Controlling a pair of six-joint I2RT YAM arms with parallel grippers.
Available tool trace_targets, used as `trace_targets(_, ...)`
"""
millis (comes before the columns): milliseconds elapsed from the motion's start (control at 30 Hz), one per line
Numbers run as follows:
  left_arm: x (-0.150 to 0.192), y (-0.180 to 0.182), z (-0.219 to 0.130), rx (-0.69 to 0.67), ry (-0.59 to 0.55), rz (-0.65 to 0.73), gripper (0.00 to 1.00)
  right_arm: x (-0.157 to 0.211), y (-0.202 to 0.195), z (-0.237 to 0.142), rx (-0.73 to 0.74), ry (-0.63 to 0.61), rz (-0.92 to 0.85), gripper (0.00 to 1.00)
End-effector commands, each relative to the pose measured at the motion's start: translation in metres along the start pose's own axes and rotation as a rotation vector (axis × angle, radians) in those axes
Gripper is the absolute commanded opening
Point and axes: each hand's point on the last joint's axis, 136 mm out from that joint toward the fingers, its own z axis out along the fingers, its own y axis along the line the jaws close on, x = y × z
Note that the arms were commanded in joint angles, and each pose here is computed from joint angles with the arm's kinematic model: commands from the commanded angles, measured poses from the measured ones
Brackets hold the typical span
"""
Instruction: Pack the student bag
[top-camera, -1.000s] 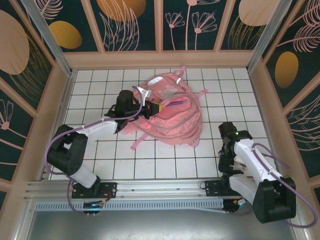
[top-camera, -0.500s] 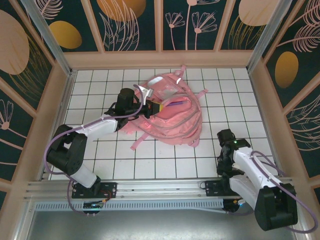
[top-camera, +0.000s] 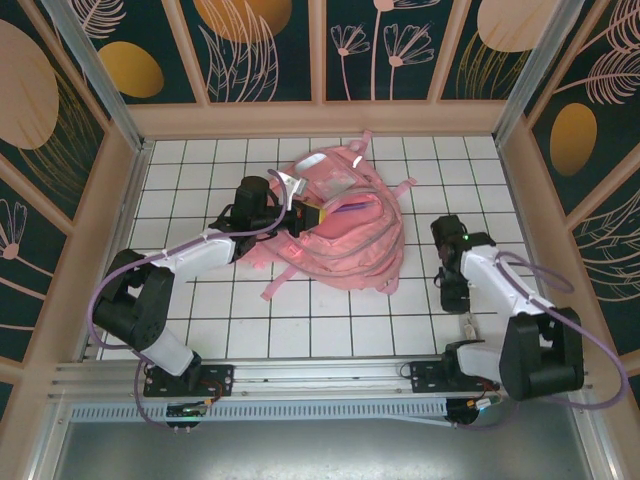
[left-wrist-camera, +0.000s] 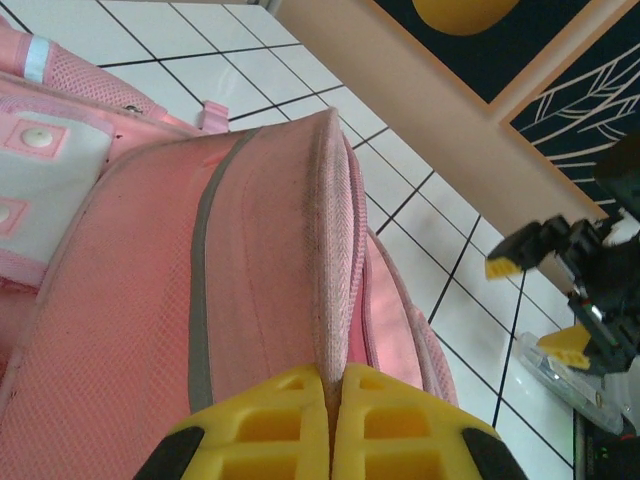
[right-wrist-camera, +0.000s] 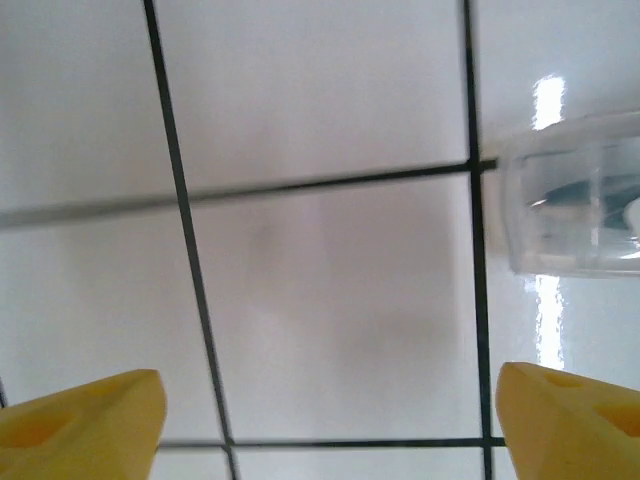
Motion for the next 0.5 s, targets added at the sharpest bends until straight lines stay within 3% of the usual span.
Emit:
trace_targets(0, -0.024, -0.02, -0.009, 0.041, -0.037, 0.082, 0.0, -0.044, -0.053, 0.001, 0.227, -0.191, 0.125, 0.91)
trace_targets(133, -0.03, -0.032, -0.02, 0.053, -0.054, 0.123, 0.0, -0.034, -0.062, 0.033, 0.195, -0.082, 0.287, 0.91)
trace_targets(233, -0.026, -0.034, -0.026, 0.031, -0.035, 0.146, 0.0, -0.039, -0.061, 0.05, 0.149, -0.094, 0.323, 0.88)
trace_targets(333, -0.02, -0.032, -0.028, 0.023, -0.01, 0.14, 0.0, -0.048, -0.045, 0.058, 0.108, -0.144, 0.219, 0.85)
trace_targets(467, -0.013, -0.029, -0.027, 0.019, -0.004, 0.115, 0.0, -0.035, -0.01, 0.065, 0.072, -0.108, -0.02, 0.84)
